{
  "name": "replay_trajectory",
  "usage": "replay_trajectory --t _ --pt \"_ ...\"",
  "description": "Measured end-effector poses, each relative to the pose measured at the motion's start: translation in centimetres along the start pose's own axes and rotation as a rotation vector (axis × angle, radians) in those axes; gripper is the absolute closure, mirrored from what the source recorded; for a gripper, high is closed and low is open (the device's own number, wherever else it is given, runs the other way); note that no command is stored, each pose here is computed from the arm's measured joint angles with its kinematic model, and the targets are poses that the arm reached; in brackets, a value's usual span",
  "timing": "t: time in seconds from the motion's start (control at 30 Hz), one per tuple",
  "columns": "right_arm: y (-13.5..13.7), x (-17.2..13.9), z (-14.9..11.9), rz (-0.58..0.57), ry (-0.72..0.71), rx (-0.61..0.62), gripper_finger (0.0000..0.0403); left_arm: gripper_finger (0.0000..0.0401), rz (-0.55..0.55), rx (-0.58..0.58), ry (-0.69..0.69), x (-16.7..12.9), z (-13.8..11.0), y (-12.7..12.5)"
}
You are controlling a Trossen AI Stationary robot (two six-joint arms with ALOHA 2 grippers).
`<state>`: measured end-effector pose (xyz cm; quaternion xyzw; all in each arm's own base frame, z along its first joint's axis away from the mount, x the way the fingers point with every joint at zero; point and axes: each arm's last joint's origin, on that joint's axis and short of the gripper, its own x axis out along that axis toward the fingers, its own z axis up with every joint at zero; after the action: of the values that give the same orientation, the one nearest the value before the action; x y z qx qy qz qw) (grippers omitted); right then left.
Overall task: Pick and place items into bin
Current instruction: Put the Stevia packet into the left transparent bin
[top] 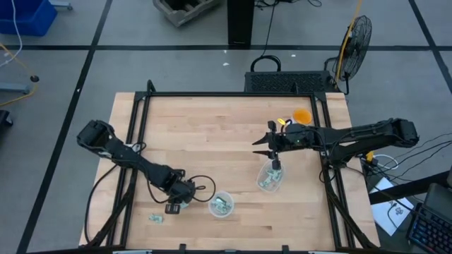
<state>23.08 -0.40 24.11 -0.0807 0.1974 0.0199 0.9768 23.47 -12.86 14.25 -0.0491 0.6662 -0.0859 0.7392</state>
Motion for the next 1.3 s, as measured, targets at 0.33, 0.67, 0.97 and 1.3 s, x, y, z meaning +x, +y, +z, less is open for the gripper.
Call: replay_trajectory --t 0.33,0.67,0.97,1.3 --pt "0.0 0.0 0.0 0.0 0.0 -0.003 0.0271 0.0286 0.019 0.026 -0.063 0.3 0.6 -0.1" --pt "0.0 0.0 0.0 0.0 0.0 -0.003 0.0271 0.0286 0.045 0.032 -0.106 0.3 0.9 -0.1" --pt "0.2 0.1 -1.3 0.006 0.033 -0.002 0.0271 0.0337 0.103 0.084 -0.12 0.3 1.0 0.2" --pt "0.2 0.2 -1.0 -0.009 -0.051 -0.001 0.0271 0.0378 0.099 0.055 -0.183 0.1 2.0 1.1"
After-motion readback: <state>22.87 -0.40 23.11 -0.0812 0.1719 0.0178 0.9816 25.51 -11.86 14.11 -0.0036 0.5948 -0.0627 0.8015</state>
